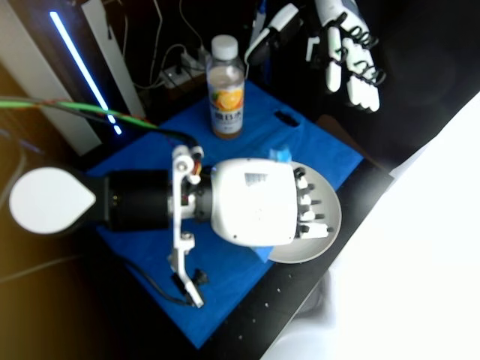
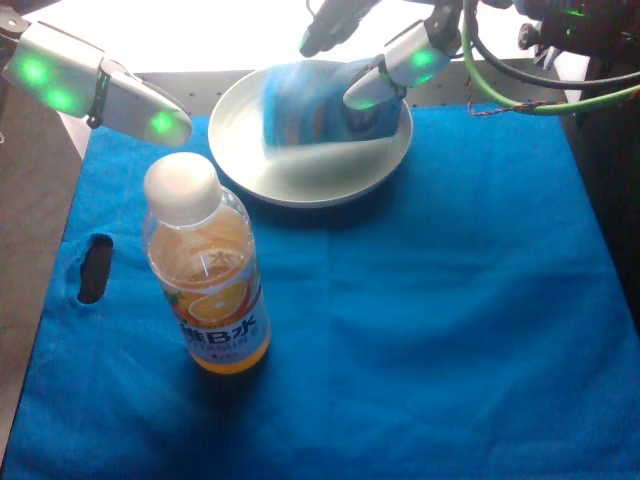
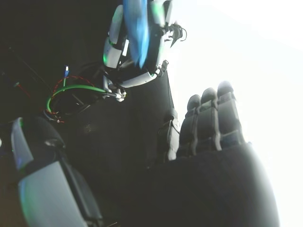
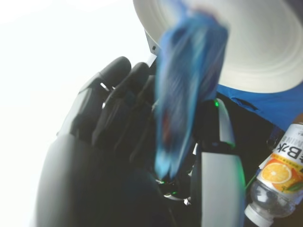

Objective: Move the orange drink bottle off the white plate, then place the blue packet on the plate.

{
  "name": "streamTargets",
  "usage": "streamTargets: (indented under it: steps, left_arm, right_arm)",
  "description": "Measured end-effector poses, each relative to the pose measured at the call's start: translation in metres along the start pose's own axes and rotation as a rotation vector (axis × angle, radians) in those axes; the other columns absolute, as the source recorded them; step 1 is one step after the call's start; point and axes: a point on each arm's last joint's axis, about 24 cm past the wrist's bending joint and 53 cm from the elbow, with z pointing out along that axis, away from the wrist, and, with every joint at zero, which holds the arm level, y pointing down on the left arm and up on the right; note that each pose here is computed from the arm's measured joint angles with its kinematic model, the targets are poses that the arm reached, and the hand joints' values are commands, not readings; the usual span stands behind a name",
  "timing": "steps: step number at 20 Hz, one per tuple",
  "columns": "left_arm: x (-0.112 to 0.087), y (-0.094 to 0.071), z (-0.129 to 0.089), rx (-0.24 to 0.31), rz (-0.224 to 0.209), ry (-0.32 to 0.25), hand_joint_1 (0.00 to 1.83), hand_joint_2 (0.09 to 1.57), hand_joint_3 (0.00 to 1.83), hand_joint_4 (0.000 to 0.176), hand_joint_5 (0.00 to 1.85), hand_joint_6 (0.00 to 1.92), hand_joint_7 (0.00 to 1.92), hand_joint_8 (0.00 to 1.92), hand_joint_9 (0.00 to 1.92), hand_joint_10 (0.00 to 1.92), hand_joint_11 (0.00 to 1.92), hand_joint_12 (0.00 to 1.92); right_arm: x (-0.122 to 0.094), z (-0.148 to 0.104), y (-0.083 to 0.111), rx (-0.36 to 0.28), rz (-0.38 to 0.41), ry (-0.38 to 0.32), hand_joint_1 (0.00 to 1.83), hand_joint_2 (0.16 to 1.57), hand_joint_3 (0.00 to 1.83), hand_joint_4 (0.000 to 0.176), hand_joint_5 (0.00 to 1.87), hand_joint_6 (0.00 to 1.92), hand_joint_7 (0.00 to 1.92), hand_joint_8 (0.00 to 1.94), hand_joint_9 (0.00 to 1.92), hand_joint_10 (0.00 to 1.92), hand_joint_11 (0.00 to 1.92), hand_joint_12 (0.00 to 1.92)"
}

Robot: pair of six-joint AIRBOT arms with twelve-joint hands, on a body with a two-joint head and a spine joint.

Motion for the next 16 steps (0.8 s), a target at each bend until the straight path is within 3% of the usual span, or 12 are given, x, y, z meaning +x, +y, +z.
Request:
streamTargets:
  steps: [1, 2, 3, 4, 5, 6, 7, 8, 11, 13, 14, 16]
  left_arm:
    - [0.000, 0.000, 0.000, 0.000, 0.000, 0.000, 0.72, 0.63, 0.00, 0.176, 0.00, 0.00, 0.00, 0.00, 0.00, 0.00, 0.00, 0.00]
    - [0.000, 0.000, 0.000, 0.001, 0.000, 0.001, 0.70, 0.62, 0.00, 0.176, 0.00, 0.00, 0.00, 0.00, 0.00, 0.00, 0.00, 0.00]
    - [0.001, 0.000, 0.001, 0.001, 0.000, 0.001, 0.70, 0.62, 0.00, 0.176, 0.00, 0.00, 0.00, 0.00, 0.00, 0.00, 0.00, 0.00]
    - [0.001, -0.001, 0.001, 0.002, -0.001, 0.001, 0.71, 0.63, 0.00, 0.176, 0.00, 0.00, 0.00, 0.00, 0.00, 0.00, 0.00, 0.00]
    - [0.001, -0.001, 0.001, 0.004, -0.001, 0.002, 0.71, 0.63, 0.00, 0.176, 0.00, 0.00, 0.00, 0.00, 0.00, 0.00, 0.00, 0.00]
    - [0.002, -0.001, 0.000, 0.005, -0.002, 0.003, 0.72, 0.62, 0.00, 0.176, 0.00, 0.00, 0.00, 0.00, 0.00, 0.00, 0.00, 0.00]
    - [0.002, -0.001, 0.000, 0.005, -0.001, 0.004, 0.72, 0.62, 0.00, 0.176, 0.00, 0.00, 0.00, 0.00, 0.00, 0.00, 0.00, 0.00]
    - [0.002, -0.001, 0.000, 0.005, -0.001, 0.004, 0.72, 0.62, 0.00, 0.176, 0.00, 0.00, 0.00, 0.00, 0.00, 0.00, 0.00, 0.00]
    - [0.001, 0.000, 0.000, 0.003, 0.000, 0.002, 0.74, 0.63, 0.00, 0.176, 0.00, 0.00, 0.00, 0.00, 0.00, 0.00, 0.00, 0.00]
    - [-0.003, 0.003, 0.000, -0.003, -0.004, -0.008, 0.74, 0.64, 0.01, 0.176, 0.00, 0.00, 0.00, 0.00, 0.00, 0.00, 0.00, 0.00]
    - [-0.008, 0.006, -0.001, -0.007, -0.010, -0.020, 0.73, 0.63, 0.00, 0.176, 0.00, 0.00, 0.00, 0.00, 0.00, 0.00, 0.00, 0.00]
    - [-0.011, 0.008, -0.002, -0.012, -0.019, -0.031, 0.71, 0.62, 0.00, 0.176, 0.00, 0.00, 0.00, 0.00, 0.00, 0.00, 0.00, 0.00]
  right_arm:
    - [0.000, 0.000, 0.000, 0.000, 0.000, 0.000, 0.98, 0.88, 0.00, 0.029, 0.65, 0.00, 0.77, 0.00, 0.79, 0.05, 0.24, 1.18]
    - [0.001, 0.000, -0.001, 0.001, 0.000, 0.001, 0.95, 0.83, 0.00, 0.060, 0.50, 0.00, 0.64, 0.00, 0.65, 0.00, 0.16, 1.00]
    - [0.001, 0.000, -0.001, 0.001, 0.001, 0.001, 0.95, 0.83, 0.00, 0.060, 0.50, 0.00, 0.64, 0.00, 0.65, 0.00, 0.16, 1.00]
    - [0.001, 0.000, -0.001, 0.001, 0.000, 0.001, 0.94, 0.78, 0.00, 0.097, 0.40, 0.00, 0.57, 0.00, 0.57, 0.00, 0.14, 0.85]
    - [0.001, 0.000, -0.001, 0.001, 0.000, 0.001, 0.94, 0.78, 0.00, 0.097, 0.40, 0.00, 0.57, 0.00, 0.57, 0.00, 0.14, 0.85]
    - [0.001, 0.000, -0.001, 0.001, 0.000, 0.001, 0.90, 0.79, 0.00, 0.129, 0.32, 0.00, 0.49, 0.00, 0.46, 0.00, 0.06, 0.84]
    - [0.001, 0.000, -0.001, 0.001, 0.000, 0.002, 0.90, 0.79, 0.00, 0.129, 0.32, 0.00, 0.49, 0.00, 0.46, 0.00, 0.06, 0.84]
    - [0.002, 0.000, 0.000, 0.001, -0.001, 0.003, 0.89, 0.78, 0.00, 0.152, 0.31, 0.00, 0.48, 0.00, 0.46, 0.00, 0.04, 0.84]
    - [0.005, -0.001, 0.002, -0.009, 0.026, 0.020, 0.89, 0.77, 0.00, 0.176, 0.23, 0.00, 0.32, 0.00, 0.35, 0.00, 0.00, 0.75]
    - [0.006, -0.003, 0.006, -0.029, 0.038, 0.029, 0.88, 0.77, 0.00, 0.165, 0.19, 0.00, 0.27, 0.00, 0.31, 0.00, 0.04, 0.66]
    - [0.004, -0.007, 0.011, -0.054, 0.054, 0.031, 0.90, 0.74, 0.00, 0.141, 0.18, 0.00, 0.27, 0.00, 0.30, 0.00, 0.07, 0.64]
    - [0.002, -0.014, 0.019, -0.091, 0.071, 0.034, 0.91, 0.73, 0.00, 0.135, 0.19, 0.00, 0.27, 0.00, 0.29, 0.00, 0.06, 0.63]
